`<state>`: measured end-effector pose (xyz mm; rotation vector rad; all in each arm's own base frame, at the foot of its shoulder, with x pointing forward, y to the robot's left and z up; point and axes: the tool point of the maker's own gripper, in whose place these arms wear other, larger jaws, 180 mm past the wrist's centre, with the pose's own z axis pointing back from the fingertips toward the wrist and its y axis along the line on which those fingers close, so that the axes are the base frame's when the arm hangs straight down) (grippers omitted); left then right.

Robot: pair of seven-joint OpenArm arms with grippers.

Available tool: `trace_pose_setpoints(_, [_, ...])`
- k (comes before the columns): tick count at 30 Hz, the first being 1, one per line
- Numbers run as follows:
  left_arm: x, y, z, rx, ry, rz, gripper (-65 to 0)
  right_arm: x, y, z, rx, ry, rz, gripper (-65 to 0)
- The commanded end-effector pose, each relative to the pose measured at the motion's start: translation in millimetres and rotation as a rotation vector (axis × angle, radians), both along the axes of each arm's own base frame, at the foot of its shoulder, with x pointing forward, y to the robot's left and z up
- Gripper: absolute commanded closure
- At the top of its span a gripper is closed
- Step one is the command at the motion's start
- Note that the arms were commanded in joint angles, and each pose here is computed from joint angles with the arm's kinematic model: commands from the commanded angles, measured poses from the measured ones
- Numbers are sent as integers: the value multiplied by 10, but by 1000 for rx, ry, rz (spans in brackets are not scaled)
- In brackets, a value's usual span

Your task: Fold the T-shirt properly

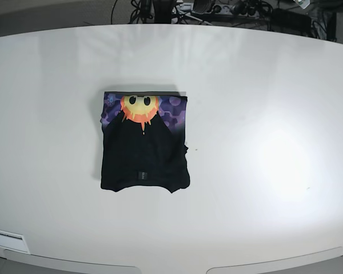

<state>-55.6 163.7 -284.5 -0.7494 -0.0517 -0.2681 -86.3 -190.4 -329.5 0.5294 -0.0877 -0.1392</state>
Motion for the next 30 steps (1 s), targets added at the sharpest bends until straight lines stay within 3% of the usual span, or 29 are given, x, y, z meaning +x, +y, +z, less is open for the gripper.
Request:
trace_pose_setpoints(1, [-29, 9, -24, -28, 21, 46, 0, -104, 16, -41, 27, 25, 1, 0])
trace_pose_setpoints(6, [-210, 243, -670, 7, 150, 198, 0, -373, 94, -624, 58, 132, 42, 0])
trace_pose_setpoints(13, [-458, 464, -1689, 108, 287, 348, 0, -232, 239, -1411, 63, 144, 47, 0])
trace_pose_setpoints(18, [-376, 645, -2313, 205, 244, 482, 0, 2, 311, -1871, 26, 96, 69, 0])
trace_pose_setpoints(21, [-410, 694, -2638, 280, 211, 504, 0, 125, 399, -2120, 9, 66, 66, 0])
trace_pose_setpoints(24, [-382, 667, -2870, 317, 168, 517, 0, 173, 477, -2389, -42, 56, 128, 0])
trace_pose_setpoints(26, [-303, 716, -3036, 390, 155, 574, 0, 225, 522, -2551, -81, 39, 189, 0])
trace_pose_setpoints(30, [-119, 556, -3285, 470, 132, 491, 0, 433, 562, -2804, -155, -12, 251, 0])
